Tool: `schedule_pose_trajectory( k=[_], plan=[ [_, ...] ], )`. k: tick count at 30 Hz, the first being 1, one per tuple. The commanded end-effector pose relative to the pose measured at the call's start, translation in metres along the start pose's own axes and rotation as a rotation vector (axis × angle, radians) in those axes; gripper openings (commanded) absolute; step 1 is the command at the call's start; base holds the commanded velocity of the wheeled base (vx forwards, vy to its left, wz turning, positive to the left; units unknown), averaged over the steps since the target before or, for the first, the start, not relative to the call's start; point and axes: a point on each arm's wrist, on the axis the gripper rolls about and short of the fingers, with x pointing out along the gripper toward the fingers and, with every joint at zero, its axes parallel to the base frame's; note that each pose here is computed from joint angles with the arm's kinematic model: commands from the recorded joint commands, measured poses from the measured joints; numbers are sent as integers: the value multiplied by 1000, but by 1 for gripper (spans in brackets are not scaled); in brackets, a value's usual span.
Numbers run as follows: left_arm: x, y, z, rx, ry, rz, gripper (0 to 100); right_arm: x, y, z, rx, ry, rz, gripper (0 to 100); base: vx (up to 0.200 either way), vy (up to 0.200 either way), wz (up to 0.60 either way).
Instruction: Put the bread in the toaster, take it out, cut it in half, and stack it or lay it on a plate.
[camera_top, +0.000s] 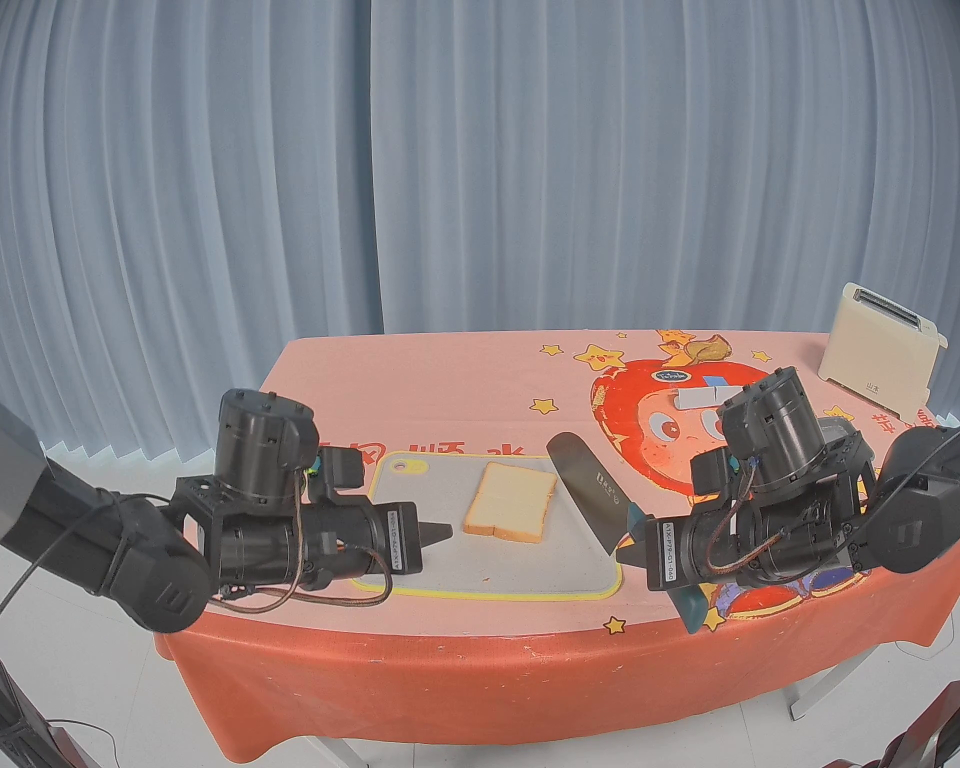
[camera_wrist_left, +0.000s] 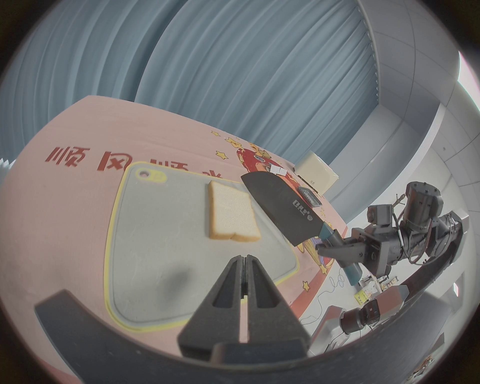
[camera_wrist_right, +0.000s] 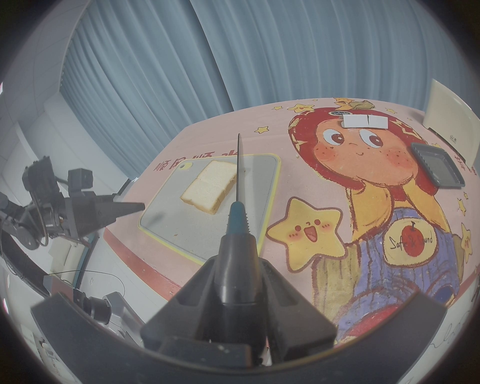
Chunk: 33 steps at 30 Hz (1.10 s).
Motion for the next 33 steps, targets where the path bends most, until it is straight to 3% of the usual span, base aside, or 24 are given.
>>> schedule_pose_trajectory(
  k=[1, 5, 13, 33],
  plan=[
    [17, -7, 20, 26, 3, -3, 0, 1, 0, 0, -1, -2, 0, 0, 0, 0, 0],
    [34, 3, 13, 43, 45, 23, 0, 1, 0, -1, -3, 5, -3, 0, 0, 0, 0],
    [56, 16, 5, 32, 90, 51, 0, 0, 1, -2, -6, 5, 1, 0, 0, 0, 0],
    [58, 19, 12, 28, 71, 61, 0, -5, 4, -7, -20, 28, 3, 0, 0, 0, 0]
  ],
)
